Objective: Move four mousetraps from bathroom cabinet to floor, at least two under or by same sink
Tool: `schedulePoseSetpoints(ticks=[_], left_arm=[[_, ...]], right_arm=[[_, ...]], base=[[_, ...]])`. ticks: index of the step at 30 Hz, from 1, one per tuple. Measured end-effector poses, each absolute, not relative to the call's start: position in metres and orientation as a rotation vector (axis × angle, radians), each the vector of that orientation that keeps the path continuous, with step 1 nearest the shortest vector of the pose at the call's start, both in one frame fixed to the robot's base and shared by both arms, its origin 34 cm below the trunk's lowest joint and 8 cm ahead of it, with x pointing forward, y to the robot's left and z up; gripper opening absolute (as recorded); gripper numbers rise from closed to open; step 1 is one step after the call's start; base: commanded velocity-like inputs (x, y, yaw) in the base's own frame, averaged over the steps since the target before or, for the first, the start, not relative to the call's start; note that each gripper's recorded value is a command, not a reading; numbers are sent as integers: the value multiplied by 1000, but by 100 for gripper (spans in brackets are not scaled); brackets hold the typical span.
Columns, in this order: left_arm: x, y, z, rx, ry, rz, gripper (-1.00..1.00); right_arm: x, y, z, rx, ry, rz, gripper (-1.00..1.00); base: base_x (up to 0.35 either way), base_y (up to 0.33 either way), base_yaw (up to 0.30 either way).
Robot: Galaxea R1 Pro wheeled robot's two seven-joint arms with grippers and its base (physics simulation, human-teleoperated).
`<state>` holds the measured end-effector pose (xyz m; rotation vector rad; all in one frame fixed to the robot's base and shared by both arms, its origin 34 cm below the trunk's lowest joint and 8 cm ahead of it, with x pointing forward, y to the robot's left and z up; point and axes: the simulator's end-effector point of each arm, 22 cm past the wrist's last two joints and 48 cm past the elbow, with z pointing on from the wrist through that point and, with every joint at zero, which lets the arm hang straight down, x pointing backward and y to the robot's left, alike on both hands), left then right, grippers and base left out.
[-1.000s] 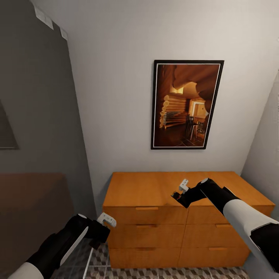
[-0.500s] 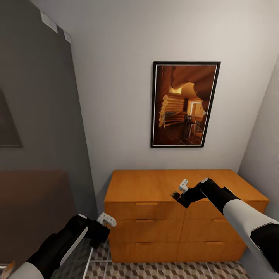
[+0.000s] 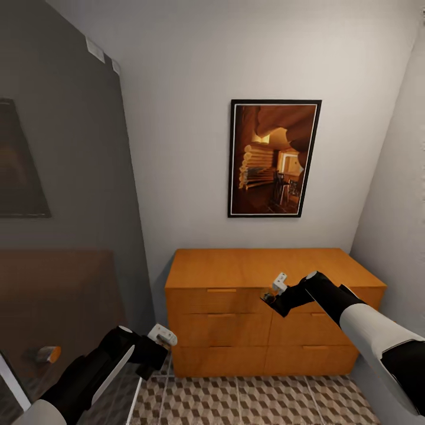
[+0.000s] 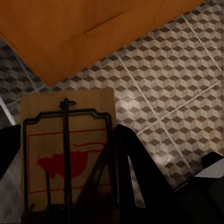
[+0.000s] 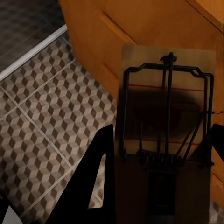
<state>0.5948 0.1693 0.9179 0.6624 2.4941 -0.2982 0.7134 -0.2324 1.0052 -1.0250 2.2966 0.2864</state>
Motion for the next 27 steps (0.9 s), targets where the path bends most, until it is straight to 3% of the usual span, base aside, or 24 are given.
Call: schedulePoseSetpoints(ticks=[11, 27], left_arm=[[594, 169, 918, 664, 2494, -299, -100], [594, 169, 918, 666, 2494, -298, -100]], right_arm=[[713, -233, 1005, -1025, 2297, 286, -100], [713, -233, 1005, -1025, 2297, 286, -100]], base=[[-84, 0, 0], [-321, 0, 0]])
